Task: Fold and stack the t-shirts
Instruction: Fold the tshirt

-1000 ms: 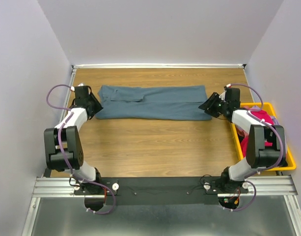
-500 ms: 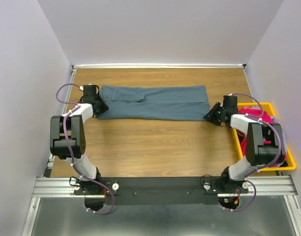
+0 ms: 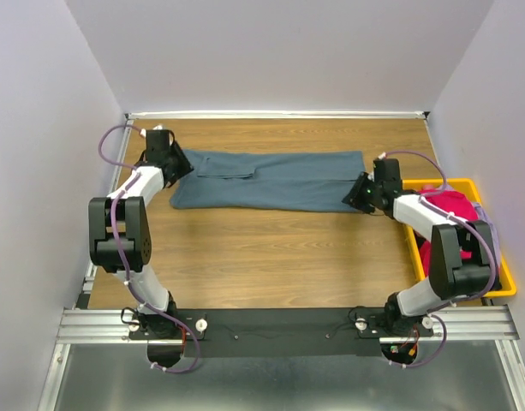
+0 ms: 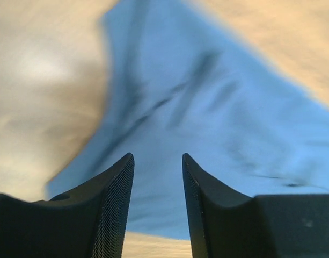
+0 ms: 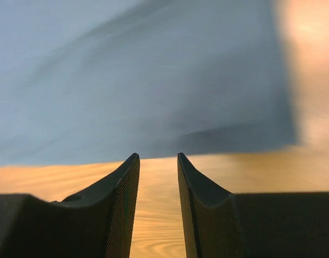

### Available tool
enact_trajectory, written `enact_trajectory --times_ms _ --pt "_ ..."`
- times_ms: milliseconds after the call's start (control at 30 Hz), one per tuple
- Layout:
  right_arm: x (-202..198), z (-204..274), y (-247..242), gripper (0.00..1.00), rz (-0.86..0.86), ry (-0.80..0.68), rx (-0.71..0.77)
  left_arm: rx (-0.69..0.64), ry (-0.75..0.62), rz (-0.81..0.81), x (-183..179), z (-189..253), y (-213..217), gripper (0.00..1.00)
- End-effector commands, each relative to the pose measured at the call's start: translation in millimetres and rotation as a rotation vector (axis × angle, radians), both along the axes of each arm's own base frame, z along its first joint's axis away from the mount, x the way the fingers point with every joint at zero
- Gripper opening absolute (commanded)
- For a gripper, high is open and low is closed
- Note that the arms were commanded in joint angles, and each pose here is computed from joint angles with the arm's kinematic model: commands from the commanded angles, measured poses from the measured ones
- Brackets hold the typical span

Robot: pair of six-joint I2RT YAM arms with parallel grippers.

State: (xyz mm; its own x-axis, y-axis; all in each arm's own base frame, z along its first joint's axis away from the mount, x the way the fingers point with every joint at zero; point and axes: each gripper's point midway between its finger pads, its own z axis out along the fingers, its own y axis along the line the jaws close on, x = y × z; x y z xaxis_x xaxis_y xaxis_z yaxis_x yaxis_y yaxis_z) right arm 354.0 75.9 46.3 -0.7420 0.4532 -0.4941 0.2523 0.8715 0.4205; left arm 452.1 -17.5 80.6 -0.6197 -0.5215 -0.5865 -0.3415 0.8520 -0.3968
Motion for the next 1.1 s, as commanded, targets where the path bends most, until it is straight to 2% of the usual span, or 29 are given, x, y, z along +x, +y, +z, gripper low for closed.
enact_trajectory --times_ms 0,100,167,200,233,267,467,667,1067 --pt "33.9 68.6 75.3 0.42 0.238 -0.188 0.147 -0.032 -0.128 -0.150 28.8 42.4 -42.6 0.50" --pt "53.8 79.5 121.7 0.42 0.326 -0.219 0.276 -0.033 -0.132 -0.180 46.6 37.6 -50.0 0.49" --pt "72.4 109.3 164.7 0.43 0.419 -0.299 0.329 -0.037 -0.133 -0.189 55.7 34.3 -51.8 0.48" --pt "88.2 107.5 181.4 0.43 0.436 -0.299 0.344 -0.040 -0.136 -0.191 64.6 32.5 -52.7 0.48" --pt "85.3 91.6 191.3 0.43 0.447 -0.262 0.354 -0.041 -0.136 -0.190 68.9 31.0 -52.9 0.48" --pt "97.0 107.9 213.8 0.43 0.480 -0.313 0.380 -0.047 -0.120 -0.189 72.4 22.1 -53.7 0.48" --pt "133.1 89.2 273.0 0.46 0.477 -0.284 0.497 -0.053 -0.120 -0.175 98.4 14.8 -54.1 0.54" --pt "134.9 70.3 307.3 0.46 0.524 -0.250 0.555 -0.048 -0.093 -0.174 104.7 -2.4 -53.4 0.54" --pt "136.9 27.5 313.6 0.46 0.477 -0.167 0.556 0.040 -0.006 -0.147 104.5 -30.0 -37.5 0.55"
